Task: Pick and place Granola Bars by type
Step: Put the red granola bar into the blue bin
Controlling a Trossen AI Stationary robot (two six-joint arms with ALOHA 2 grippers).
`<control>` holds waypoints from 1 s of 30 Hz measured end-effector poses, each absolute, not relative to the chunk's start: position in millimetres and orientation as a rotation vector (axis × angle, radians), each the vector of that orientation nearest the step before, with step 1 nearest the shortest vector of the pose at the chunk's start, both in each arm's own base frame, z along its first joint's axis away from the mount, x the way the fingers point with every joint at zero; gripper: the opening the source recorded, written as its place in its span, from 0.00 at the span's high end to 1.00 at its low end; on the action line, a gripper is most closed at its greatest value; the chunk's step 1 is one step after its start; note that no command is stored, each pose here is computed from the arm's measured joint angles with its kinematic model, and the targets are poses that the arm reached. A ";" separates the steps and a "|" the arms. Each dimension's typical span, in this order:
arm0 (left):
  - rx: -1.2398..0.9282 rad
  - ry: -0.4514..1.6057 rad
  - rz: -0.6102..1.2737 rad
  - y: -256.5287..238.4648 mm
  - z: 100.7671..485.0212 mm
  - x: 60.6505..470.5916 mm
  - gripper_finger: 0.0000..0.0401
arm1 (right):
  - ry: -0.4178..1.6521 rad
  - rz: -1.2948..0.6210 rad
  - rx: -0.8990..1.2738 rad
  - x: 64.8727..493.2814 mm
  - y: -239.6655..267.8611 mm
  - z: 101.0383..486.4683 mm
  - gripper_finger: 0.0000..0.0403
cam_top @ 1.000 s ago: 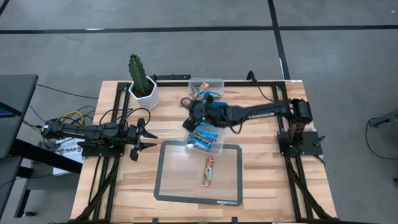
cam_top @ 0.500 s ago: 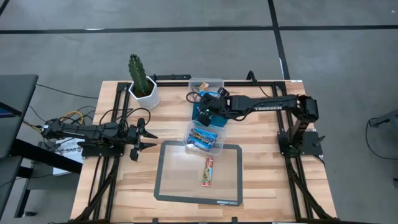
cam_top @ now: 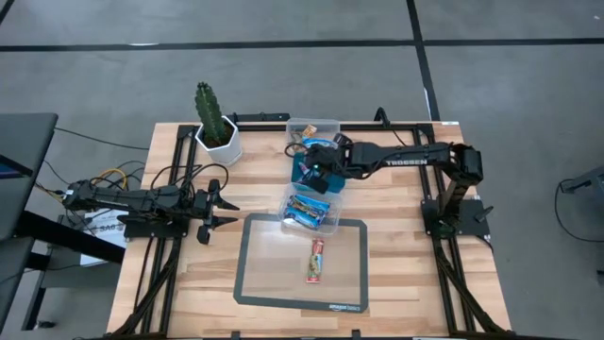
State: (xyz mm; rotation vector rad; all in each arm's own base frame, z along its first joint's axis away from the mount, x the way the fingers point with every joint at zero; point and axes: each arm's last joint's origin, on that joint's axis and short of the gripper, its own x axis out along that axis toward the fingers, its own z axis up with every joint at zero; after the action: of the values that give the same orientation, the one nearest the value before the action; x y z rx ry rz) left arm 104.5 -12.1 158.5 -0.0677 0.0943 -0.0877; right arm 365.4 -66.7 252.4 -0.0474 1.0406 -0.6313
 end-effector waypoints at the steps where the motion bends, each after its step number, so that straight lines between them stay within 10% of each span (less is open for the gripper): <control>1: -0.068 0.094 -0.088 -12.1 158.5 104.5 0.64 | 1.048 -0.632 -0.048 364.7 -67.1 252.0 0.85; 14: -0.068 0.094 -0.088 -12.1 158.5 104.5 0.64 | 1.082 -0.610 -0.033 362.9 -56.3 249.9 0.51; 30: -0.068 0.094 -0.088 -12.1 158.5 104.5 0.64 | 1.229 -0.025 0.107 348.6 92.5 266.5 0.46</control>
State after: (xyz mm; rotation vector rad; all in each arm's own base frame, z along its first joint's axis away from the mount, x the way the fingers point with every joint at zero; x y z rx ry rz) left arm 104.5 -12.1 158.5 -0.0677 0.0941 -0.0879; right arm 348.6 92.5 266.5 0.1067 1.2291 -0.0253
